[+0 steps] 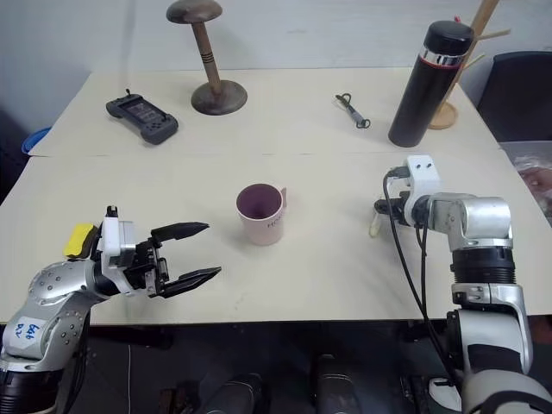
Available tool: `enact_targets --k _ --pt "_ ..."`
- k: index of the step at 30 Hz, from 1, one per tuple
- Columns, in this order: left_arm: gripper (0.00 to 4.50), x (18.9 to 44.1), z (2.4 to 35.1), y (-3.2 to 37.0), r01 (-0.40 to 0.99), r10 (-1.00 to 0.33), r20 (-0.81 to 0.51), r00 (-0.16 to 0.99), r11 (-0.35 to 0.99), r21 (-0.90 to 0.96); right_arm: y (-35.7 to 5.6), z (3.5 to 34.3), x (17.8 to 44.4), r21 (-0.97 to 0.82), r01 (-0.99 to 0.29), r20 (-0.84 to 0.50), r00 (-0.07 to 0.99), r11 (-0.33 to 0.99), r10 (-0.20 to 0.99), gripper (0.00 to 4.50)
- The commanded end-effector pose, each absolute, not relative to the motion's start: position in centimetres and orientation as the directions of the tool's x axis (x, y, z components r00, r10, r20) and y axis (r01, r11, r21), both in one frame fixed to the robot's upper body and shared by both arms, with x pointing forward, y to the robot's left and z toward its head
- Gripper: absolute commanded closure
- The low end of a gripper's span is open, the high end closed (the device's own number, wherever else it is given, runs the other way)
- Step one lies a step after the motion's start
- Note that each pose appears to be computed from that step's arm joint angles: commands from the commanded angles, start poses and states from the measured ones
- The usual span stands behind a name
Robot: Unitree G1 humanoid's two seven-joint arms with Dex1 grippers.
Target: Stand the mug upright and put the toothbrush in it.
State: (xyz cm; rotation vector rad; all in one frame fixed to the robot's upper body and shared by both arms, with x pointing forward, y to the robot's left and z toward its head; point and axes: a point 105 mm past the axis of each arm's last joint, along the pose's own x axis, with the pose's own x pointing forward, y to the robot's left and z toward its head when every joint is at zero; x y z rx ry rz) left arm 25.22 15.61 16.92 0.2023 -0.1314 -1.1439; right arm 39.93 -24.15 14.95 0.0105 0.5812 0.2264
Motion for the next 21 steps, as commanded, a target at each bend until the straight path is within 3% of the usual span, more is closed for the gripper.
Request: enact_targets --k 1,4,7,10,11,13,17,19,21 --pt "0.0 24.8 17.8 15.4 0.878 -0.917 0.02 0.399 0.388 0.28 -25.6 14.5 39.6 0.047 -0.179 -0.579 0.797 0.983 0.173 3.58" --pt "0.0 24.9 17.8 15.4 0.871 -0.912 0.025 0.41 0.4 0.285 -25.9 14.9 39.5 0.05 -0.219 -0.574 0.792 0.974 0.208 4.44" --pt "0.0 25.0 17.7 15.8 0.86 -0.899 0.033 0.437 0.428 0.278 -25.0 16.7 39.8 0.088 -0.316 -0.497 0.808 0.945 0.317 4.43" --pt "0.0 25.3 17.6 16.8 0.838 -0.87 0.06 0.489 0.488 0.245 -19.8 21.1 39.3 0.125 -0.609 -0.228 0.751 0.783 0.62 4.43" --pt "0.0 25.4 17.5 17.2 0.827 -0.856 0.068 0.512 0.513 0.232 -16.9 23.4 38.3 0.093 -0.743 -0.057 0.66 0.662 0.749 4.43" --pt "0.0 25.5 17.2 17.9 0.809 -0.834 0.082 0.546 0.55 0.205 -13.6 26.3 36.3 0.019 -0.86 0.194 0.503 0.509 0.842 4.43" --pt "0.0 25.8 16.4 19.0 0.78 -0.796 0.082 0.599 0.604 0.166 -8.2 28.3 34.1 -0.069 -0.925 0.453 0.305 0.374 0.838 4.43" --pt "0.0 25.9 16.0 19.4 0.77 -0.786 0.074 0.614 0.617 0.159 -5.1 28.3 33.4 -0.109 -0.941 0.503 0.226 0.32 0.835 4.43" --pt "0.0 26.1 15.9 19.7 0.756 -0.772 0.079 0.631 0.634 0.161 -2.9 27.7 33.5 -0.135 -0.935 0.53 0.213 0.329 0.821 4.43"
